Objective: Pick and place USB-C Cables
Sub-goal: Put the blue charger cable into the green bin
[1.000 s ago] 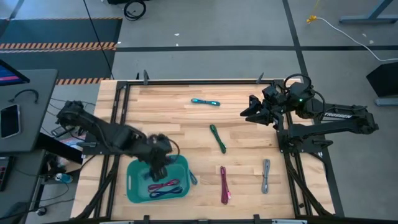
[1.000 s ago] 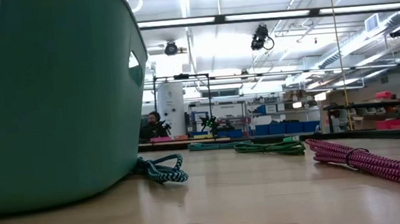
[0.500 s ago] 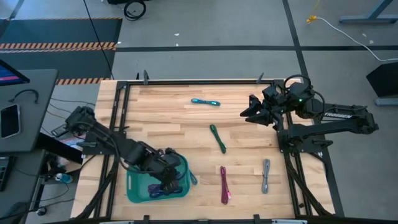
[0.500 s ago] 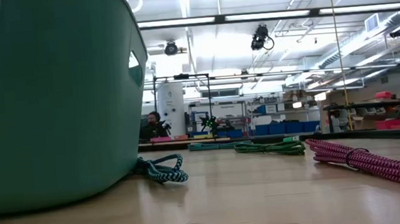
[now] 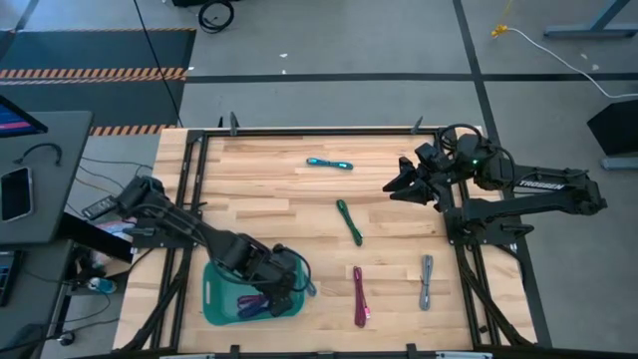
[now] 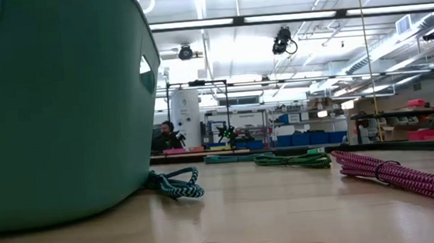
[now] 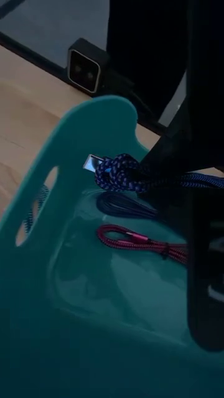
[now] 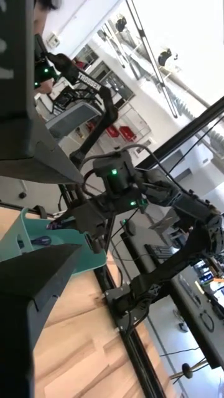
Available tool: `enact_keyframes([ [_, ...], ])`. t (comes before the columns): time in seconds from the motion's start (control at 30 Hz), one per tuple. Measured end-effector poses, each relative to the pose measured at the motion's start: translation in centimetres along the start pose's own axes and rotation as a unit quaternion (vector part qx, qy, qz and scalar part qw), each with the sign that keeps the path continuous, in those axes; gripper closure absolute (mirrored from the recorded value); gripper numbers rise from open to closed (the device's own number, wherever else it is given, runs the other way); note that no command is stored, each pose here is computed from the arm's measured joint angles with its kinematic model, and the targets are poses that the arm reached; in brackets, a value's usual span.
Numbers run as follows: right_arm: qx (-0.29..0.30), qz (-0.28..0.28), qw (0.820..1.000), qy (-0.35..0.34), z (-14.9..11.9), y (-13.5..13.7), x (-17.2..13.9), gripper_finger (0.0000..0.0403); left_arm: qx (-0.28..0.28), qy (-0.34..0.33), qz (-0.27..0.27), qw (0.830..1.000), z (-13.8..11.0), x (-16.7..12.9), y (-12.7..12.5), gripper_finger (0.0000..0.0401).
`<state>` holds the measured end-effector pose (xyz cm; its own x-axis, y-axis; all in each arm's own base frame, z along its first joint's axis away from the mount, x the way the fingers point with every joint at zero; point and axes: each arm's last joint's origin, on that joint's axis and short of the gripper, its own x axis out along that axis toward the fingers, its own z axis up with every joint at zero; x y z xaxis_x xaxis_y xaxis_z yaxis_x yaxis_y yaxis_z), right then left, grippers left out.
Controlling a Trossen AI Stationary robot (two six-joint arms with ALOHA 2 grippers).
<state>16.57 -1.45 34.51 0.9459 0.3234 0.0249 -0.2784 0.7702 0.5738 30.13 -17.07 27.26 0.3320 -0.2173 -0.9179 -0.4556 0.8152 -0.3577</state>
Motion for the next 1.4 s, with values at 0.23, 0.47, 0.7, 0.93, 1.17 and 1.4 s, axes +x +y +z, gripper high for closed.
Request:
enact_keyframes([
  [0.23, 0.0, 0.0, 1.0, 0.0, 0.0, 0.0, 0.0, 0.0231, 0.001, 0.034, 0.01, 0.999, -0.1, 1.4, 0.0, 0.0378],
  [0.47, 0.001, -0.001, 1.0, 0.002, 0.0, 0.0, 0.0, 0.0231, 0.127, 0.046, 0.084, 0.987, -0.3, 2.5, 1.1, 0.0378],
  [0.7, 0.003, -0.003, 1.0, 0.005, -0.1, -0.1, 0.0, 0.0231, 0.189, 0.058, 0.095, 0.976, 0.2, 2.9, 1.6, 0.0378],
  [0.93, 0.004, -0.003, 1.0, 0.005, -0.1, -0.1, 0.0, 0.0231, 0.196, 0.081, 0.091, 0.973, 0.2, 4.7, 1.4, 0.0378],
  [1.17, 0.004, -0.004, 1.0, 0.005, -0.1, -0.1, 0.0, 0.0231, 0.211, 0.102, 0.083, 0.969, -0.2, 7.5, 0.8, 0.0378],
  [1.4, 0.005, -0.004, 1.0, 0.005, -0.1, -0.1, 0.0, 0.0231, 0.209, 0.109, 0.087, 0.968, -0.1, 9.5, 0.9, 0.0378],
])
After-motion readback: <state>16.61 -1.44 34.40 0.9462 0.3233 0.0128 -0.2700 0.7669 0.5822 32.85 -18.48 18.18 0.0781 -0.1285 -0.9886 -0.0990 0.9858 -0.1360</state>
